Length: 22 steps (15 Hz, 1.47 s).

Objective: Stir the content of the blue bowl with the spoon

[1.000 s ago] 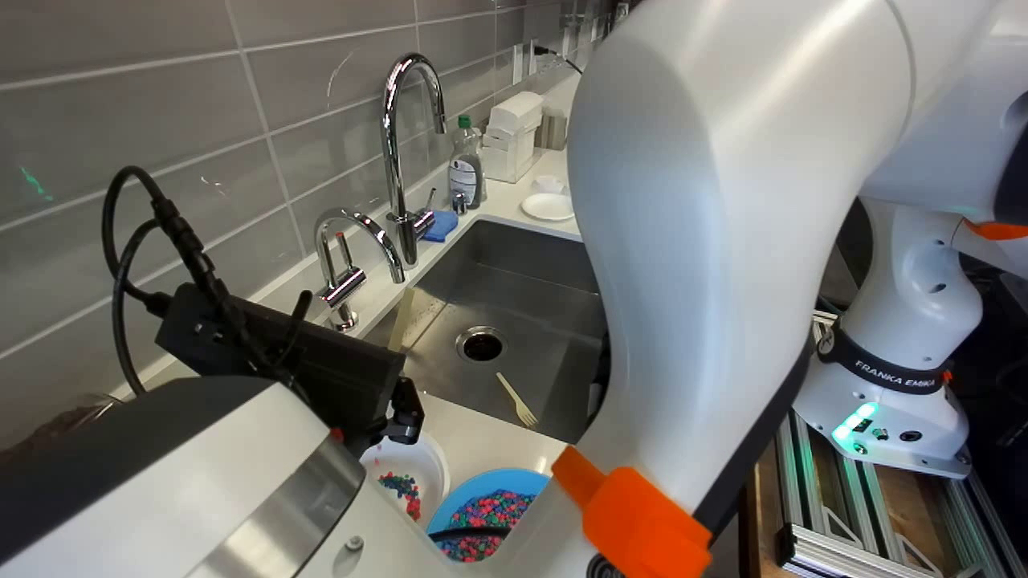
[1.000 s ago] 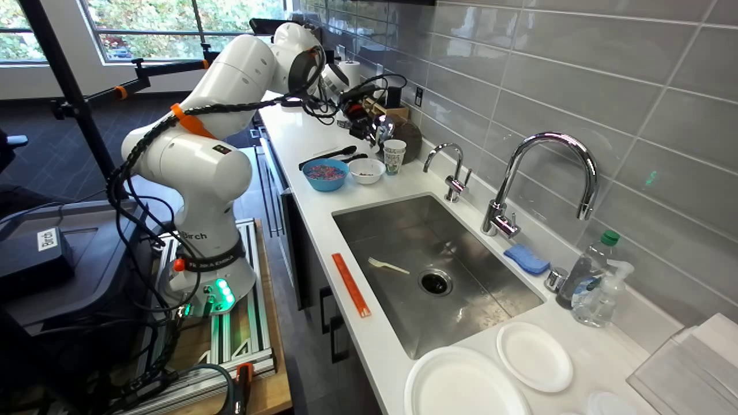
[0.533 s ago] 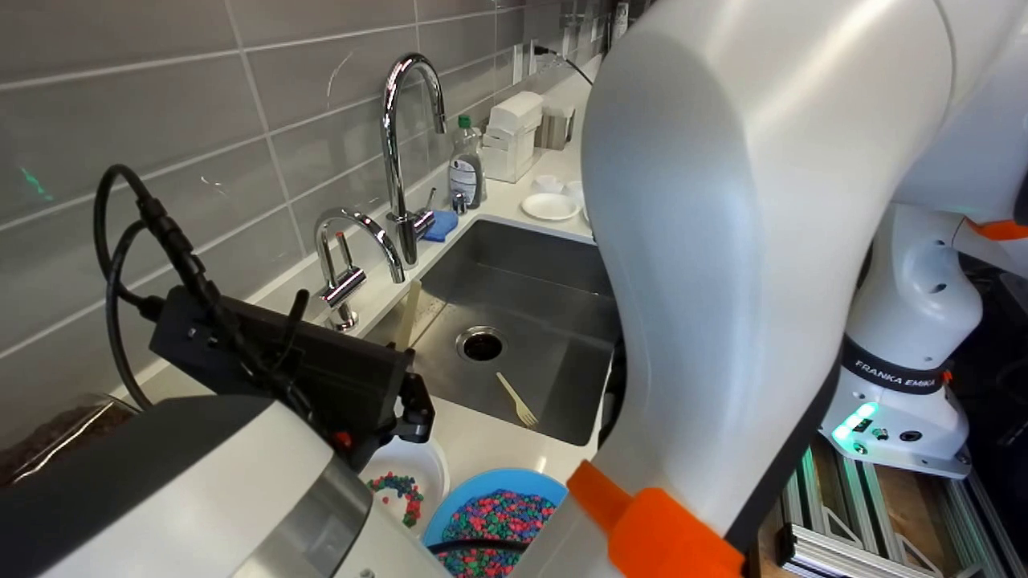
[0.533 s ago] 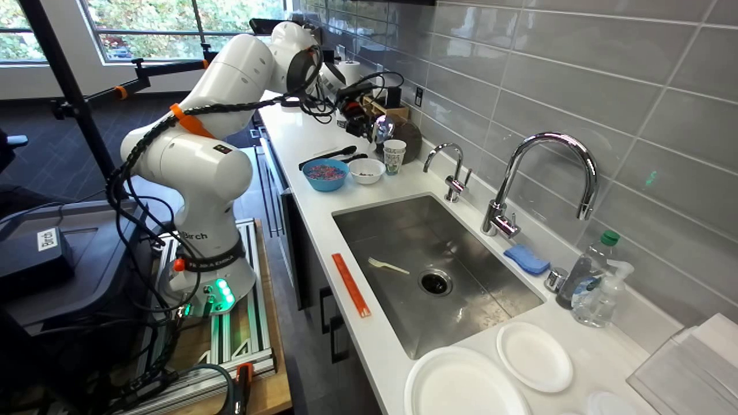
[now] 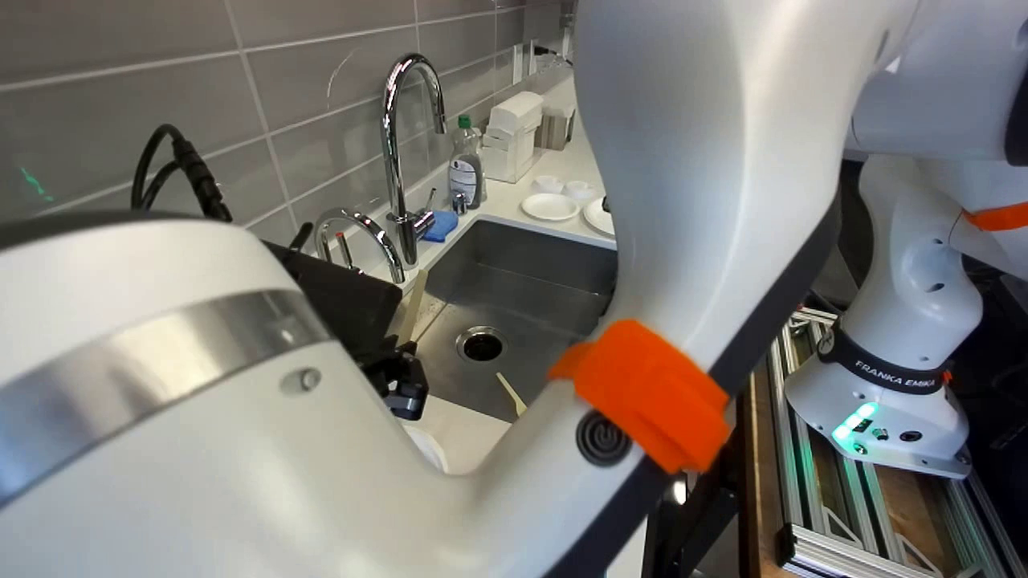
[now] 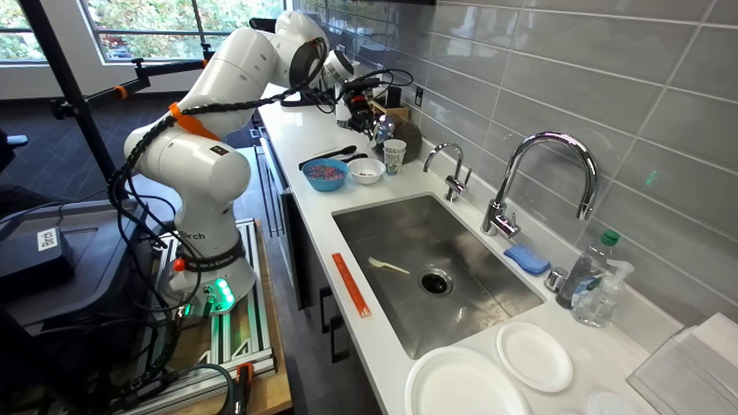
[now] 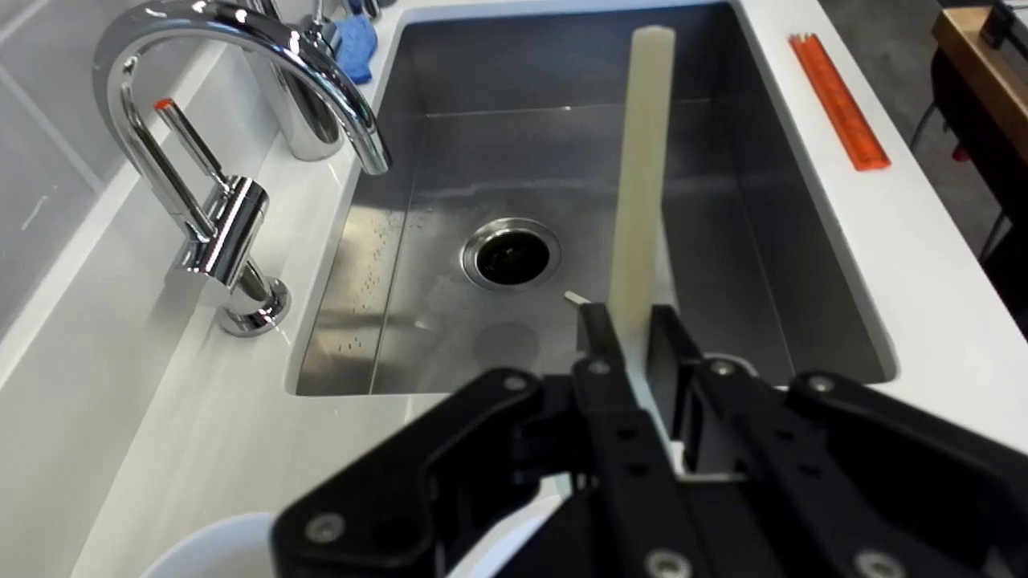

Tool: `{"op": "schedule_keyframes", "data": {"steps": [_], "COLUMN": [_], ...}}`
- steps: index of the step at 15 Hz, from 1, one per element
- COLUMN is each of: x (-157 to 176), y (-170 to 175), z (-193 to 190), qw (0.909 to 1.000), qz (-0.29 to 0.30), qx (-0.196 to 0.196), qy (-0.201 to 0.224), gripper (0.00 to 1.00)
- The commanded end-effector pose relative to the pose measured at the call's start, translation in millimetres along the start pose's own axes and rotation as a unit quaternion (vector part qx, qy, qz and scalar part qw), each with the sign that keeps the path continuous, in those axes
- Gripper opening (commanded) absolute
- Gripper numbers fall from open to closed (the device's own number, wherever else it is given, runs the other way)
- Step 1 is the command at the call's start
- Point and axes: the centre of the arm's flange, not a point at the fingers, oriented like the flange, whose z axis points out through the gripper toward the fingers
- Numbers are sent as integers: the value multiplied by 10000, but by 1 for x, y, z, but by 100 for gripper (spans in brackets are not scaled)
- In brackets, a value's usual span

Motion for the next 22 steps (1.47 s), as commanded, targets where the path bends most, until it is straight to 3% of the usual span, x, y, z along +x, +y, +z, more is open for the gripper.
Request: {"op": "schedule_keyframes", "data": {"steps": [1, 6, 14, 18, 22], "x": [-19, -30, -29, -26, -28], "y": [-9, -15, -45, -67, -93], "z": [16, 27, 54, 71, 84], "qw": [9966, 9817, 9452, 9263, 9251], "qz": [-71, -109, 230, 360, 316], "qx": [310, 618, 1085, 1279, 1386], "qy": [757, 1798, 3072, 3526, 3521], "gripper": [4, 4, 4, 4, 4]}}
